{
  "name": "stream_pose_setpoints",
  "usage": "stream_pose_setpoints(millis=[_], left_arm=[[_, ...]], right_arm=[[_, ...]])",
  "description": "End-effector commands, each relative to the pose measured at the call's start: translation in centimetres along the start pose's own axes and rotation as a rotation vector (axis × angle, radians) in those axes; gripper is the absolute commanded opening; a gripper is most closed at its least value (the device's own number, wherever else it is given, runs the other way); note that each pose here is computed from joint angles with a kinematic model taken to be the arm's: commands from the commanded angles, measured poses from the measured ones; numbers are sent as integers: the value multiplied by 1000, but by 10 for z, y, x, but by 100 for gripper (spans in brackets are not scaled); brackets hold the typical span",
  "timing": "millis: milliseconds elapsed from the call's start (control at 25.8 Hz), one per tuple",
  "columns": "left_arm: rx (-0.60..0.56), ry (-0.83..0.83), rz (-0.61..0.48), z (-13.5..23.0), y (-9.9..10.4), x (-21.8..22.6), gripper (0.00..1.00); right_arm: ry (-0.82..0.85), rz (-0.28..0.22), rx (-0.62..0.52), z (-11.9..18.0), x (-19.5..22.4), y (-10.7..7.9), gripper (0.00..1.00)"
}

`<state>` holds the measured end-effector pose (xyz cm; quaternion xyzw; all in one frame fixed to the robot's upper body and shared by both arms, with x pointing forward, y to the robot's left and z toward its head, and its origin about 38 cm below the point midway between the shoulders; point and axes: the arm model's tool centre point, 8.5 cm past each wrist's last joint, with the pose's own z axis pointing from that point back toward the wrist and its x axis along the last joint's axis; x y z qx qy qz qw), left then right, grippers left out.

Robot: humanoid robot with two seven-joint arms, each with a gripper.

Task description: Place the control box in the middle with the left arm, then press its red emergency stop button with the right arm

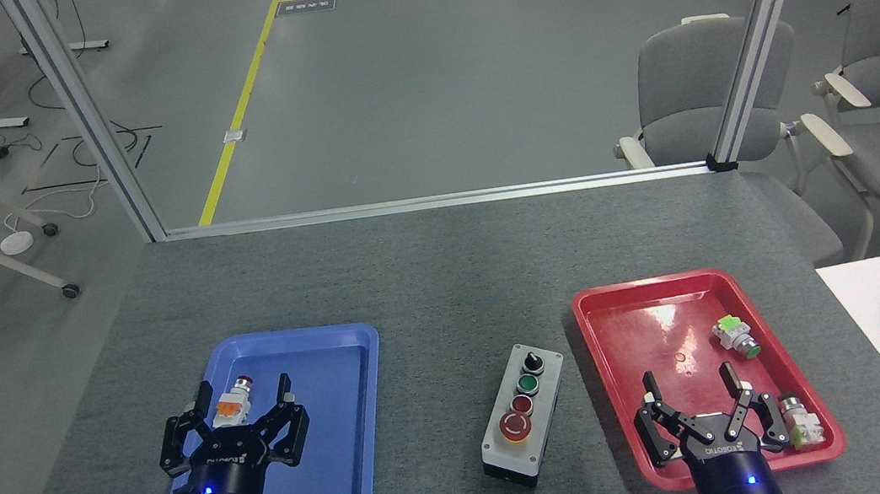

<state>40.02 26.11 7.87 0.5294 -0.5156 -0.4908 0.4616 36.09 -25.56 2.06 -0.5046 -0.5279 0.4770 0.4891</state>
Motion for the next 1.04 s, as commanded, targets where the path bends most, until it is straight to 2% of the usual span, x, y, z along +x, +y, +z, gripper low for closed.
stream_pose_setpoints(millis=[0,155,658,1006], left_arm=[[0,-3,1,0,0,1,99],[0,-3,4,0,0,1,99],[0,-2,7,0,0,0,99],[-2,-2,8,0,-1,0,99]], right_arm=[[7,1,0,0,-2,-1,97],[34,5,1,0,-19,-4,98],[61,-7,-8,-2,-26,-12,99],[65,1,-17,-2,-29,-15,99]])
